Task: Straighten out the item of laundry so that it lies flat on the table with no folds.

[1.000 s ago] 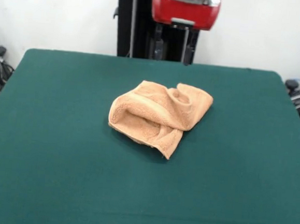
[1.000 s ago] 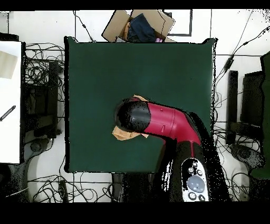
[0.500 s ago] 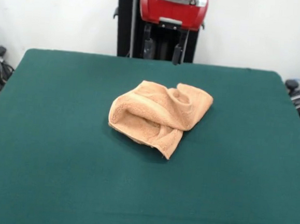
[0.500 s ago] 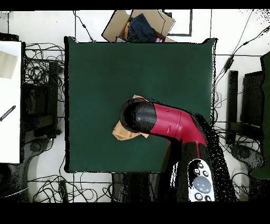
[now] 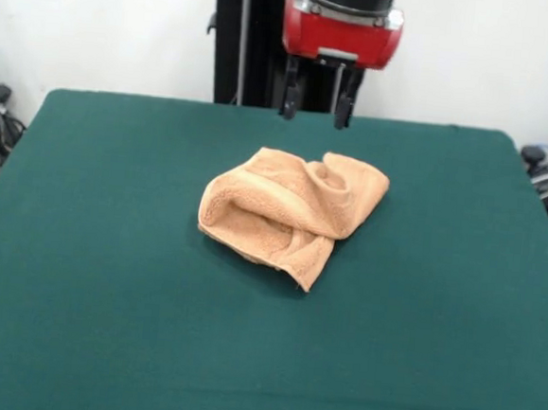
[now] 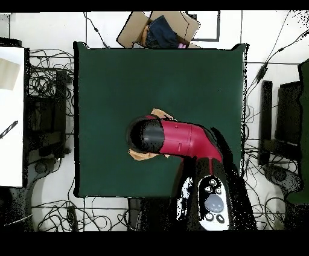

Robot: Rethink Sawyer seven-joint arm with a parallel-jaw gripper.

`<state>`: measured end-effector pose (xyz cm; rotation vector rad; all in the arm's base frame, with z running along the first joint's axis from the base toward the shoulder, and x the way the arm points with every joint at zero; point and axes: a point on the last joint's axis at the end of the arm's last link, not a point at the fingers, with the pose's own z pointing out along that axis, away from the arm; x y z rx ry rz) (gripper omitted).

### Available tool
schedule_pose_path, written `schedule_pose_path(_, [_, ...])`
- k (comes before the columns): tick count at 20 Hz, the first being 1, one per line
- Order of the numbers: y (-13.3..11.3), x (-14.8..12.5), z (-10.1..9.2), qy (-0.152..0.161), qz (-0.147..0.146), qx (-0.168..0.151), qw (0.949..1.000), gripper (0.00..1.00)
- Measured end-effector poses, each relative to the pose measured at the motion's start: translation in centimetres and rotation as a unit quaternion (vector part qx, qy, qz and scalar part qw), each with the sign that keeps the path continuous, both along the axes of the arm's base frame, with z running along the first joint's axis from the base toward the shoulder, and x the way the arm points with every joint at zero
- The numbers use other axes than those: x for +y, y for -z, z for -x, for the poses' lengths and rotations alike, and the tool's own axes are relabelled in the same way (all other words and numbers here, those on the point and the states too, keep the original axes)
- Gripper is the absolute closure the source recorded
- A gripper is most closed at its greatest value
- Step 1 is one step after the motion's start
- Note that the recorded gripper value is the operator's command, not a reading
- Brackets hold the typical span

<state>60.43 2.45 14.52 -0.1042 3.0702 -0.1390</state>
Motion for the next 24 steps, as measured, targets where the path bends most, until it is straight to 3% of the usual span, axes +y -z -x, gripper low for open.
schedule_pose_path(6, [1.6, 2.2, 0.4, -0.034, 0.008, -0.010, 0.9994, 0.00])
schedule_pose_path(19, [3.4, 1.6, 1.0, -0.030, 0.006, -0.036, 0.9989, 0.00])
schedule_pose_path(24, [4.1, 0.7, 2.1, -0.022, 0.005, -0.045, 0.9987, 0.00])
